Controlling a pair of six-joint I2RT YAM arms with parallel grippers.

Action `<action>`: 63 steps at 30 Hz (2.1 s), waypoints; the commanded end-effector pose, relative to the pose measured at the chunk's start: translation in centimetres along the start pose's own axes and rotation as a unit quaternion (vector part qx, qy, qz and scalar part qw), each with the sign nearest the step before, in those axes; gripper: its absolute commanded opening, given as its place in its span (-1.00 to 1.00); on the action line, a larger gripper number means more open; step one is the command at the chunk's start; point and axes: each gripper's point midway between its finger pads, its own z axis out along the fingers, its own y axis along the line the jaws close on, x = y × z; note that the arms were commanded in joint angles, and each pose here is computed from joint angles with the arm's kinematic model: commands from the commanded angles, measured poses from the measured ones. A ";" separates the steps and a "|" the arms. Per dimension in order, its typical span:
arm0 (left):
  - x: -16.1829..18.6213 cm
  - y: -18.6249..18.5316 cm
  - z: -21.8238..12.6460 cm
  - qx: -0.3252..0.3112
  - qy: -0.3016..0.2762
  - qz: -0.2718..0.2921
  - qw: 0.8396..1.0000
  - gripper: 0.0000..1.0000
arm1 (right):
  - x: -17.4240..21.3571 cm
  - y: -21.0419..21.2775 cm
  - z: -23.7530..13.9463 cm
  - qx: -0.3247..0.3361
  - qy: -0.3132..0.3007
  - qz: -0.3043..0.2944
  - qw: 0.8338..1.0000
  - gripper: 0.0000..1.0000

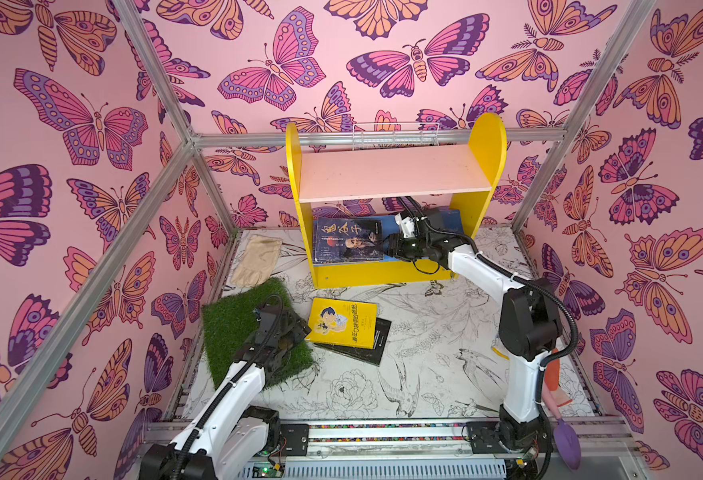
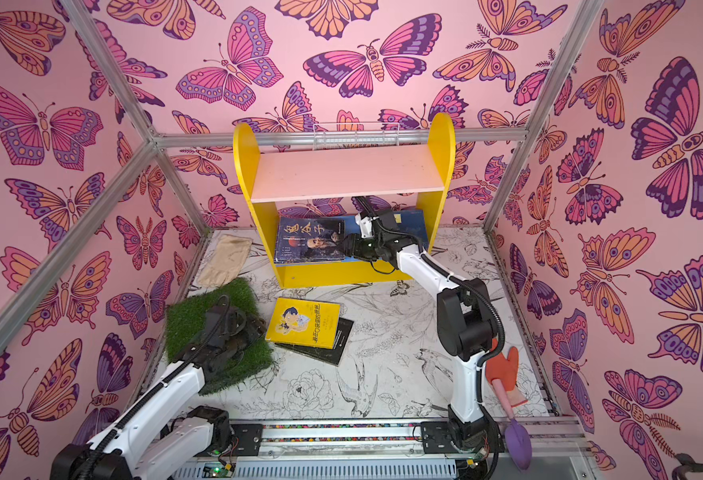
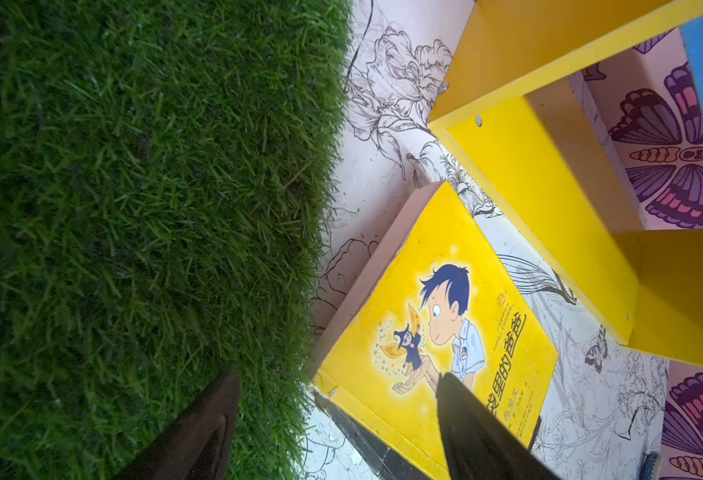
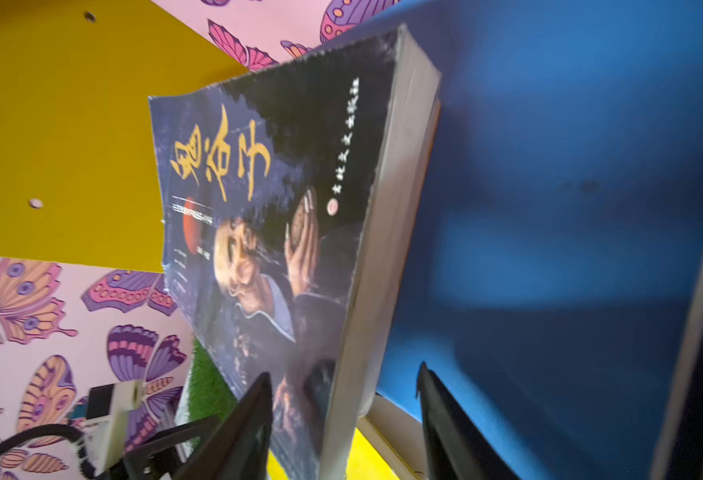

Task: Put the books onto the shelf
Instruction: 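Press the purple book onto the shelf stack and open the right gripper, then move the right gripper to the yellow cartoon book while the left reaches its edge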

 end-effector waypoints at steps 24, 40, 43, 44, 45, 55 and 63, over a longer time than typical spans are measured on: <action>1.9 0.2 1.4 -0.012 0.046 0.031 0.998 0.56 | -3.1 5.0 -3.0 0.014 -0.110 -0.114 0.987 0.12; 1.6 0.2 4.2 -0.064 0.050 0.100 0.992 0.59 | 17.7 5.5 -6.0 -0.033 0.095 -0.171 0.980 0.22; 1.2 0.2 4.4 -0.069 0.044 0.109 0.991 0.59 | 22.4 3.2 -4.0 -0.034 0.172 -0.115 0.978 0.18; 1.1 0.0 4.5 -0.069 0.044 0.113 0.990 0.59 | 23.6 2.4 -3.5 -0.032 0.193 -0.096 0.976 0.17; 1.0 -0.1 4.5 -0.069 0.042 0.116 0.990 0.59 | 24.3 1.9 -3.1 -0.029 0.205 -0.084 0.975 0.17; 3.6 0.4 6.2 -0.083 0.092 0.139 0.983 0.50 | 26.9 -1.0 -0.2 0.000 0.277 -0.048 0.960 0.16; 7.4 -0.7 6.6 -0.044 0.163 0.157 0.973 0.25 | 25.0 -2.4 0.3 0.009 0.259 0.019 0.966 0.15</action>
